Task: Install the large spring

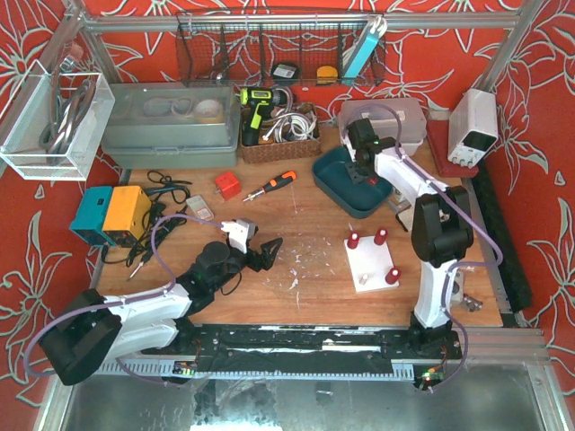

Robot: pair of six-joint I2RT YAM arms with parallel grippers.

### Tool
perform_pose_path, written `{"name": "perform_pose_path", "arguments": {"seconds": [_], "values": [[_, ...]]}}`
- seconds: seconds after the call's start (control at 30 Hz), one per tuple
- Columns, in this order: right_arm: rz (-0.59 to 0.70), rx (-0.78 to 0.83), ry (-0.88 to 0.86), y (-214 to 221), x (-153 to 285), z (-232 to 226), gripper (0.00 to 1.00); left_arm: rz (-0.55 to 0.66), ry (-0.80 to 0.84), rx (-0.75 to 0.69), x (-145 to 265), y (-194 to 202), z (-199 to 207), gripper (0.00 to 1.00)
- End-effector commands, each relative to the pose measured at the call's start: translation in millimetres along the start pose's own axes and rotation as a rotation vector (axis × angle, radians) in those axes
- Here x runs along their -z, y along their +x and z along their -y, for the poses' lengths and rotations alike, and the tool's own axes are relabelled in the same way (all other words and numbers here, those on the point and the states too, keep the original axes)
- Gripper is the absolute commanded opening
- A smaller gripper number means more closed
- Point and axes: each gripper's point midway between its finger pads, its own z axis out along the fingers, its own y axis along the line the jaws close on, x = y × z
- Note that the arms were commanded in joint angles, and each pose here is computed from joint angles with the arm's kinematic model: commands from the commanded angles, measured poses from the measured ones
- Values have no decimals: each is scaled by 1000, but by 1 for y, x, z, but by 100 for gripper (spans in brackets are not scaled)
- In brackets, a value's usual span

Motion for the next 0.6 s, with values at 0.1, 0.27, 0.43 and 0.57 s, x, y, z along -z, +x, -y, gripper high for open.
{"name": "perform_pose_path", "arguments": {"seconds": [0.1, 0.27, 0.43, 0.57], "values": [[207, -171, -151, -25, 65, -15, 0, 71, 76, 23, 5, -19, 14, 81], [333, -307, -250, -16, 114, -33, 0, 88, 97, 78, 6, -24, 19, 70], [505, -379, -402, -3, 175, -60, 0, 133, 246, 134, 9, -49, 51, 65], [612, -460, -545, 11, 215, -85, 0, 159, 323, 58, 4, -65, 82, 71]]}}
